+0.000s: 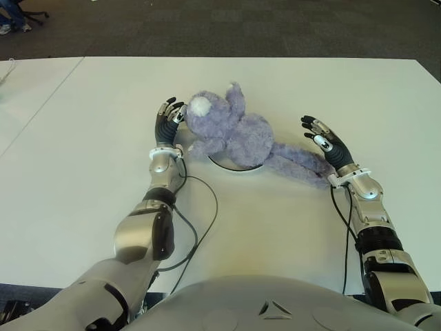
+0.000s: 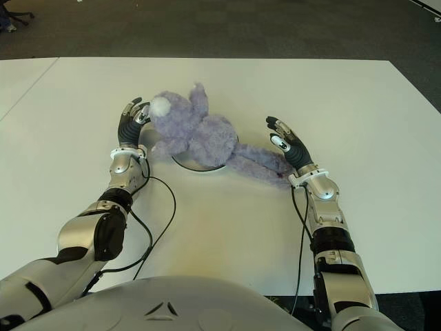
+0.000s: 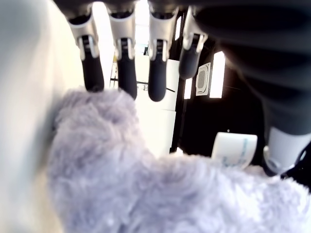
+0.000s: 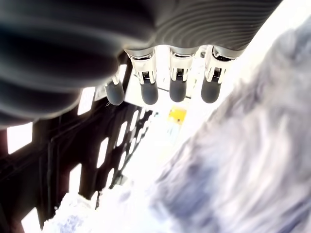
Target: Put the doll into the plate.
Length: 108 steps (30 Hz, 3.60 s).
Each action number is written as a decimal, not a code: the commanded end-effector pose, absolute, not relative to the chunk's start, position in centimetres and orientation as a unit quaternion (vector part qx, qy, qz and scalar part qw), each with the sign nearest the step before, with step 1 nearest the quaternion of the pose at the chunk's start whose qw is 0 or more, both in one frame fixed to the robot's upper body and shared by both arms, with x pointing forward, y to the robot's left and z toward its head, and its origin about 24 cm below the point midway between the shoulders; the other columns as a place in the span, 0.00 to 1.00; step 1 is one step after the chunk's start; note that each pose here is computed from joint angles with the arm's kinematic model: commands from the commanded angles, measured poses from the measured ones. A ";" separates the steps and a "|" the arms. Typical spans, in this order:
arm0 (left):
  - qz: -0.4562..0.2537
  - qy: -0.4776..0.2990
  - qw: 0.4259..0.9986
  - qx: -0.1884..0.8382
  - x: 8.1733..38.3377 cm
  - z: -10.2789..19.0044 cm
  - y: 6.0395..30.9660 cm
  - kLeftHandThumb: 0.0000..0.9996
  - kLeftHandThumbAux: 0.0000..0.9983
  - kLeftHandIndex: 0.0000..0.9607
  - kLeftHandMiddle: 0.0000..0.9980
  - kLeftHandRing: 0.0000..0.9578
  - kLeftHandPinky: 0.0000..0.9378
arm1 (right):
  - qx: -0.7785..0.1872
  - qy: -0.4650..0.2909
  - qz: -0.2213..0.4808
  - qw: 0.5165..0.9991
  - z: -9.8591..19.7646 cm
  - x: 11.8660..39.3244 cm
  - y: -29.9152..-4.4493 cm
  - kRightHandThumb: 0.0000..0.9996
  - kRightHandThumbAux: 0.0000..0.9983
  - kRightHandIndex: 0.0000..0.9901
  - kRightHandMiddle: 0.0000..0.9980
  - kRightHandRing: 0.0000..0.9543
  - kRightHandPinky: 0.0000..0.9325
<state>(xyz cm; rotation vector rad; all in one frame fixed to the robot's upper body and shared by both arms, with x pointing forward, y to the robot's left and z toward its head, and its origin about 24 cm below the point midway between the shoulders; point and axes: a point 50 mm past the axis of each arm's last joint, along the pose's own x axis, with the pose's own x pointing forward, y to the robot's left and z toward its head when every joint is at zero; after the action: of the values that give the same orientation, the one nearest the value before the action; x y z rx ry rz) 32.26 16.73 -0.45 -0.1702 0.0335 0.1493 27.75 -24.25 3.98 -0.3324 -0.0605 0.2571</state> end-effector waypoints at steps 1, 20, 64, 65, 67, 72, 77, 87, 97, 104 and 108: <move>0.097 0.267 0.951 -0.125 23.1 -10.5 15.3 0.00 0.58 0.21 0.28 0.30 0.30 | -0.129 -0.012 0.116 0.985 3.7 28.2 -24.4 0.00 0.29 0.00 0.00 0.00 0.00; 0.096 0.265 0.951 -0.126 23.2 -10.5 15.2 0.00 0.58 0.20 0.29 0.31 0.30 | -0.004 0.018 0.059 0.998 4.2 31.0 -28.0 0.00 0.42 0.00 0.00 0.00 0.00; 0.092 0.260 0.953 -0.123 23.1 -10.5 15.6 0.00 0.57 0.19 0.27 0.29 0.29 | 0.061 0.148 -0.091 0.983 -0.7 31.5 -27.2 0.00 0.74 0.06 0.06 0.05 0.06; 0.092 0.261 0.953 -0.122 23.1 -10.5 15.6 0.00 0.57 0.19 0.27 0.29 0.29 | 0.045 0.153 -0.084 0.984 -1.0 31.6 -26.4 0.00 0.74 0.06 0.06 0.05 0.06; 0.092 0.262 0.953 -0.120 23.1 -10.5 15.6 0.00 0.56 0.19 0.27 0.29 0.29 | 0.020 0.162 -0.074 0.984 -1.4 31.8 -25.3 0.00 0.72 0.06 0.06 0.05 0.06; 0.093 0.261 0.954 -0.119 23.2 -10.4 15.7 0.00 0.57 0.19 0.27 0.30 0.31 | -0.024 0.170 -0.067 0.983 -1.8 31.7 -24.2 0.00 0.70 0.07 0.08 0.07 0.09; 0.095 0.255 0.954 -0.125 23.1 -10.4 15.8 0.00 0.58 0.20 0.27 0.31 0.32 | -0.095 0.165 -0.062 0.980 -2.2 31.6 -23.2 0.00 0.70 0.11 0.12 0.11 0.14; 0.095 0.244 0.957 -0.122 23.0 -10.3 15.7 0.00 0.58 0.18 0.29 0.32 0.33 | -0.133 0.172 -0.068 0.974 -3.3 31.0 -21.4 0.00 0.79 0.22 0.24 0.22 0.22; 0.094 0.239 0.958 -0.127 22.8 -10.3 15.6 0.00 0.58 0.19 0.29 0.32 0.32 | -0.043 0.205 -0.092 0.974 -6.5 28.0 -18.8 0.00 0.80 0.20 0.21 0.19 0.19; 0.093 0.235 0.960 -0.122 22.7 -10.3 15.7 0.00 0.57 0.19 0.29 0.31 0.32 | 0.062 0.215 -0.119 0.967 -8.6 25.2 -18.9 0.00 0.77 0.17 0.18 0.17 0.17; 0.095 0.234 0.959 -0.128 22.6 -10.4 15.9 0.00 0.57 0.20 0.29 0.32 0.32 | 0.083 0.193 -0.133 0.969 -8.9 23.9 -19.2 0.00 0.76 0.17 0.18 0.17 0.18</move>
<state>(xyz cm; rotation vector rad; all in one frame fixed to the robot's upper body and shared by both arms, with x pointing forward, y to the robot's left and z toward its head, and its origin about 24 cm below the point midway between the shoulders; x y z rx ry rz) 32.10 17.10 -0.56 -0.1630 0.0331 0.1562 32.99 -21.54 1.09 -0.0111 0.0222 -0.2307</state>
